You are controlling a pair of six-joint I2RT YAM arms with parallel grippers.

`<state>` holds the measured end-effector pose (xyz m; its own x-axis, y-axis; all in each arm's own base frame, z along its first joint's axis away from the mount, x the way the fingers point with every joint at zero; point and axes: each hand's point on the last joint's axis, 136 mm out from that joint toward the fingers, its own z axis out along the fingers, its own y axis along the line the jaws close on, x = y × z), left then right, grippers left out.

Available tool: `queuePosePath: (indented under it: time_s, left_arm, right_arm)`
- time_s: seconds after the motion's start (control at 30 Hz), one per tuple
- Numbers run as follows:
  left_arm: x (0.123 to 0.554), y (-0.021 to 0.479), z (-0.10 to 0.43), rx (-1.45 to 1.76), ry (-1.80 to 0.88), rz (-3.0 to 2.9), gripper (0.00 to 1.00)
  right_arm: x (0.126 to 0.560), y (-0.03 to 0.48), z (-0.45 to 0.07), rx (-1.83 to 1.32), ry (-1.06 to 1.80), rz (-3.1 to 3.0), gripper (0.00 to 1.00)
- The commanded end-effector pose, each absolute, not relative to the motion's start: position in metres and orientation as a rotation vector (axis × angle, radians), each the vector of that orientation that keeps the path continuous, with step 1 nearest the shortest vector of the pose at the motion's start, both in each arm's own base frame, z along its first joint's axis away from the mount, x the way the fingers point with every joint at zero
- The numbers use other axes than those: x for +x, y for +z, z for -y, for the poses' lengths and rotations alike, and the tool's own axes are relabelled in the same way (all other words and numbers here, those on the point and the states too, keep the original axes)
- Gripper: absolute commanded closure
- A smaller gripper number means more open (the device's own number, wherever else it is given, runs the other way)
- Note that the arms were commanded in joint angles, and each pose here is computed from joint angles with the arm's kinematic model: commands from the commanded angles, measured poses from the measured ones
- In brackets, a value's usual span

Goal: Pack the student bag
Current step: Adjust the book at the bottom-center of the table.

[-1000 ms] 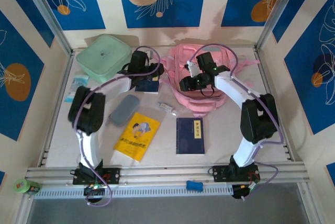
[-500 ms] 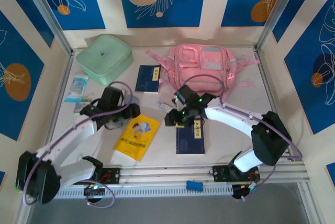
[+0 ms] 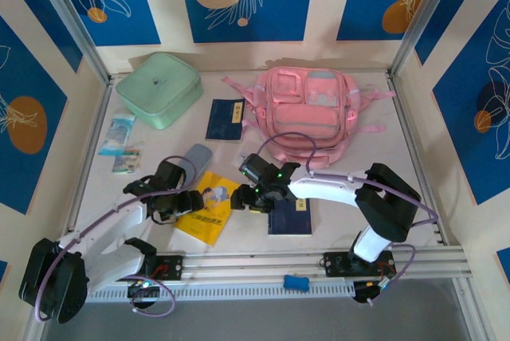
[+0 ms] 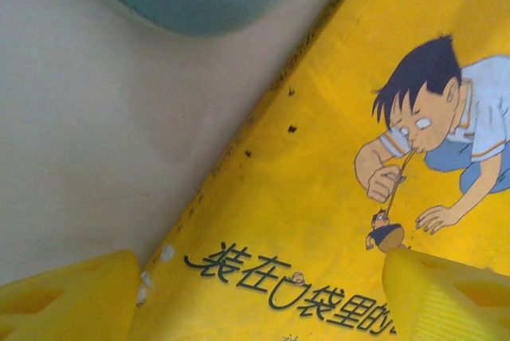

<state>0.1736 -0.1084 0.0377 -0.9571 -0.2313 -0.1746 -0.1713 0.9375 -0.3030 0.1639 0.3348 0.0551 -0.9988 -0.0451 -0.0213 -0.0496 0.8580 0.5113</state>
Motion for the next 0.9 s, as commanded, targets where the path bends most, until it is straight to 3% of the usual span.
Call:
queuePosePath:
  time_s: [0.0, 0.37, 0.6, 0.73, 0.87]
  left_arm:
    - [0.168, 0.036, 0.116, -0.291, -0.486, -2.909, 0.20]
    - [0.146, 0.035, 0.146, -0.264, -0.621, -2.908, 0.22]
    - [0.151, 0.043, 0.182, -0.251, -0.706, -2.830, 0.24]
    - [0.156, 0.048, 0.163, -0.277, -0.604, -2.771, 0.27]
    - [0.156, 0.041, 0.153, -0.310, -0.585, -2.758, 0.31]
  right_arm:
    - [0.171, 0.053, -0.347, -0.027, 0.845, -3.003, 0.40]
    - [0.216, 0.037, -0.361, 0.105, 0.851, -2.979, 0.38]
    - [0.253, 0.044, -0.341, 0.116, 0.763, -2.954, 0.38]
    - [0.239, 0.050, -0.317, 0.054, 0.660, -2.981, 0.37]
    - [0.196, 0.049, -0.313, -0.042, 0.632, -3.028, 0.37]
